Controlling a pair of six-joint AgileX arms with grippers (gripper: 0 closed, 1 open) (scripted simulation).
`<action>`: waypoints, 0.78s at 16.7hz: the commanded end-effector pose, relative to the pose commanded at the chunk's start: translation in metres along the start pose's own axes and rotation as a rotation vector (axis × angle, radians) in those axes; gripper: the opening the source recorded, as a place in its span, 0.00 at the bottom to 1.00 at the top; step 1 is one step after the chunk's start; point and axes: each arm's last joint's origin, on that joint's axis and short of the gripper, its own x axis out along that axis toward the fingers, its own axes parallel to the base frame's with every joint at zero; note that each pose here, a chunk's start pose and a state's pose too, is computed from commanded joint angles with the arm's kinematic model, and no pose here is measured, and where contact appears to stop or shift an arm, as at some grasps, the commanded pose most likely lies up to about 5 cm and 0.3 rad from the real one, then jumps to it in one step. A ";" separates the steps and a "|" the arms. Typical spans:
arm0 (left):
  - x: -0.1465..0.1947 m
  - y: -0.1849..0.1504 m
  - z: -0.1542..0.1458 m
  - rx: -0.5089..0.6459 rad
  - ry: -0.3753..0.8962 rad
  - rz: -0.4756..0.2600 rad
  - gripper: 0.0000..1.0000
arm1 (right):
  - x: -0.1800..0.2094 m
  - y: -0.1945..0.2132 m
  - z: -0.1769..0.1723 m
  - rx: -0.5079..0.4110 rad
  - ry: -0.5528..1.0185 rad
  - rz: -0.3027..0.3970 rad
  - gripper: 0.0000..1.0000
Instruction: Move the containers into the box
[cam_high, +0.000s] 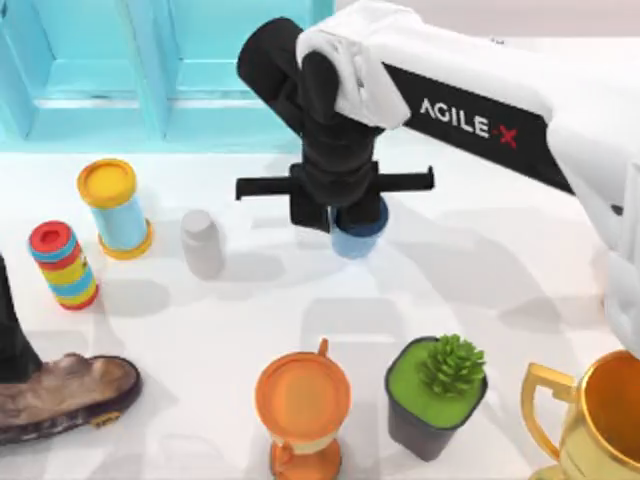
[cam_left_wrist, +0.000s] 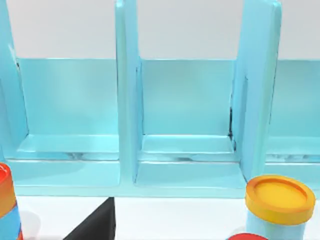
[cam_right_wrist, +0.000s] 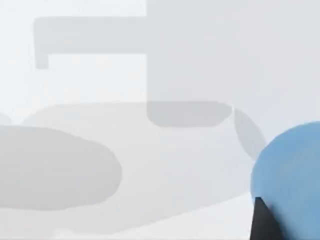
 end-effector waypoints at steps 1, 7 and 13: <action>0.000 0.000 0.000 0.000 0.000 0.000 1.00 | -0.011 -0.007 0.001 -0.007 -0.003 0.003 0.00; 0.000 0.000 0.000 0.000 0.000 0.000 1.00 | -0.059 -0.074 0.016 0.023 0.006 -0.008 0.00; 0.000 0.000 0.000 0.000 0.000 0.000 1.00 | -0.064 -0.088 0.020 0.035 0.007 -0.014 0.00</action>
